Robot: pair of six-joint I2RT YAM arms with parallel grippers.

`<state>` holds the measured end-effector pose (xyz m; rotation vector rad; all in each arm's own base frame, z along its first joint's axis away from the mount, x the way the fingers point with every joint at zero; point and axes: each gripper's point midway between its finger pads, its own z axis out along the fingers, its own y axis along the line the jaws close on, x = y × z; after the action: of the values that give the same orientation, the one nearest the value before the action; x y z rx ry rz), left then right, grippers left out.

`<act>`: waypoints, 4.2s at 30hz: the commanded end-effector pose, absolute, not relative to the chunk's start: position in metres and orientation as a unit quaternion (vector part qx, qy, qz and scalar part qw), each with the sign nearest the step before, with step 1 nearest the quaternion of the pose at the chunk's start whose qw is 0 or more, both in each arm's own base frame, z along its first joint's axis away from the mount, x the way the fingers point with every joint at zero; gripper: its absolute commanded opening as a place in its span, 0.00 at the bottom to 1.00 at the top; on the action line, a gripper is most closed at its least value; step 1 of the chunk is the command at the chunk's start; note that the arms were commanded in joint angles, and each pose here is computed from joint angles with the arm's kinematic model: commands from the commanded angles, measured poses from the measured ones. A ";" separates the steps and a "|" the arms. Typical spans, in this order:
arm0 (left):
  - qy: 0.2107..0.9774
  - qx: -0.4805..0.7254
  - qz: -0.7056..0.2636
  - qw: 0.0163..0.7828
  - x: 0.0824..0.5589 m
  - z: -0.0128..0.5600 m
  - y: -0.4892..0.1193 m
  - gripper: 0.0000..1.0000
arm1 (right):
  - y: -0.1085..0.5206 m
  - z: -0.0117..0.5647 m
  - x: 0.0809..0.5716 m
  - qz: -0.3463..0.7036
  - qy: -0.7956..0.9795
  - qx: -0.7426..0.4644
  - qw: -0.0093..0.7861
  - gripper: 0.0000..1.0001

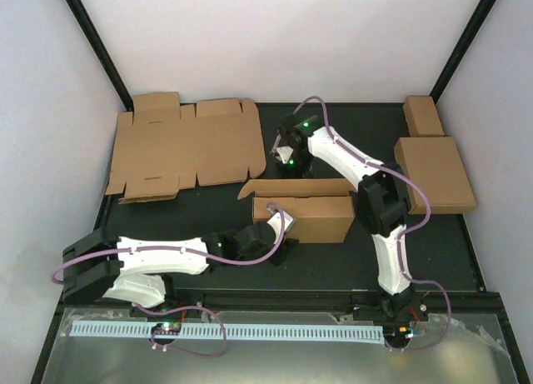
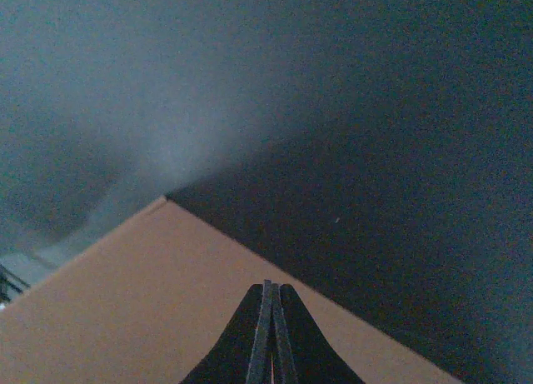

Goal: Fold the paper box

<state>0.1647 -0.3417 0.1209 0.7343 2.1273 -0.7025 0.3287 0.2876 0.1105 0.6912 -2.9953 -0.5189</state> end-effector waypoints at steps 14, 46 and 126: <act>0.825 0.290 -0.280 0.396 0.167 0.131 -0.352 0.47 | 0.294 0.141 0.263 -0.216 -0.931 0.293 0.003 0.02; 0.829 0.285 -0.288 0.386 0.163 0.137 -0.350 0.47 | 0.222 0.259 0.380 -0.116 -0.949 0.159 -0.246 0.04; 0.901 0.181 -0.322 0.229 0.174 0.157 -0.223 0.70 | 0.250 0.115 0.213 -0.483 -0.857 0.107 -0.147 0.02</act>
<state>0.1708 -0.2180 0.1498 0.5159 2.5090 -0.8394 0.2062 0.2470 0.1120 0.3710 -3.0266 -1.5822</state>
